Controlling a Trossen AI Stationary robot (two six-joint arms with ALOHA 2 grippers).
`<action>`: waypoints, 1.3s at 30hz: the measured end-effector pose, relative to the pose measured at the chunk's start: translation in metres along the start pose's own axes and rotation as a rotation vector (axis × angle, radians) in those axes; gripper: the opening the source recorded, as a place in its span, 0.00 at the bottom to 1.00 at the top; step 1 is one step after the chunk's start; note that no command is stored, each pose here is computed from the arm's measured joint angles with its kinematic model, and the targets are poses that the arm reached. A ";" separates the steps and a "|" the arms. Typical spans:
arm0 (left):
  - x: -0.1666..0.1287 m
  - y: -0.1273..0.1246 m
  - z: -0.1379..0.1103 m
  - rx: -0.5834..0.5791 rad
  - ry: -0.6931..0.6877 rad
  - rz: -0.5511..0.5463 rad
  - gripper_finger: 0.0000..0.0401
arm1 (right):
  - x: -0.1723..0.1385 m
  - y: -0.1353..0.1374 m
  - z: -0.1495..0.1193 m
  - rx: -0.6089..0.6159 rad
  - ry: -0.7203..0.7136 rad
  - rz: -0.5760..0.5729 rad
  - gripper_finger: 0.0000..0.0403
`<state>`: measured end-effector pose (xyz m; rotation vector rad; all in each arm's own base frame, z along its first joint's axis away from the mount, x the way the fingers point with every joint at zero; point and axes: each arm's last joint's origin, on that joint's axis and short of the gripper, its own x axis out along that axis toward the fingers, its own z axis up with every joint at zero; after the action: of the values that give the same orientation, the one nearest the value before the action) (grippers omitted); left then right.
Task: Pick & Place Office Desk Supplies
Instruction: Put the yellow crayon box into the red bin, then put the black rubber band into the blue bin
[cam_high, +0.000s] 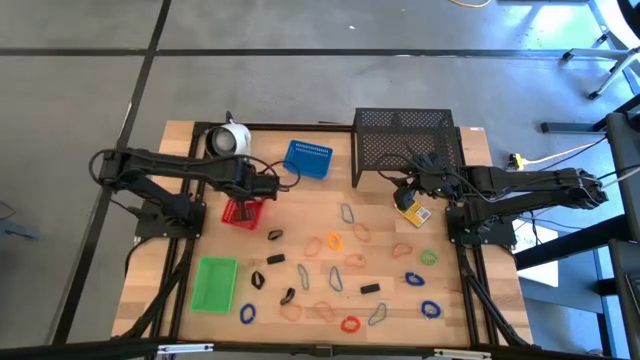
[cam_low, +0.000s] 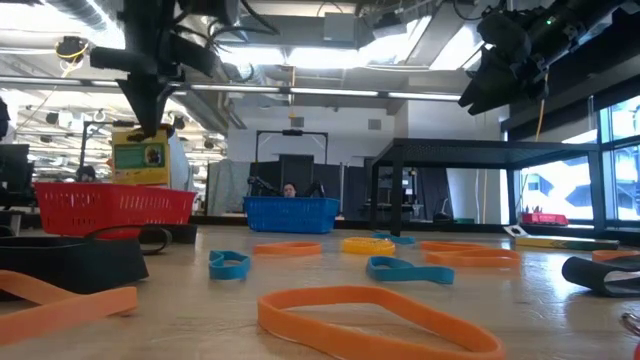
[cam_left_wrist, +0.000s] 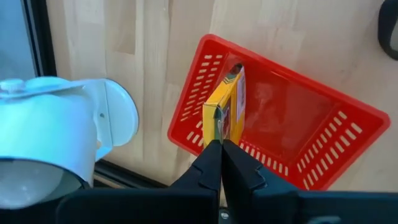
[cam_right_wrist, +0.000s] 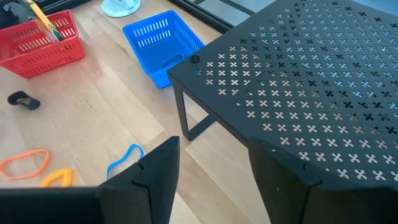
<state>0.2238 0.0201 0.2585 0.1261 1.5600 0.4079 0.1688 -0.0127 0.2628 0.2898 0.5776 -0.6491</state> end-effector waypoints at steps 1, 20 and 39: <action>0.002 -0.001 0.002 0.011 0.003 0.001 0.01 | 0.000 0.000 0.000 0.000 0.001 0.002 0.48; 0.011 -0.008 0.009 0.033 0.056 -0.089 0.15 | 0.000 0.000 0.000 0.024 0.008 0.013 0.48; -0.003 -0.035 0.011 -0.004 0.005 -0.291 0.27 | 0.000 0.000 0.000 0.026 0.008 0.013 0.48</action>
<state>0.2411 -0.0111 0.2503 -0.1050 1.5540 0.1819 0.1690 -0.0123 0.2626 0.3205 0.5744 -0.6441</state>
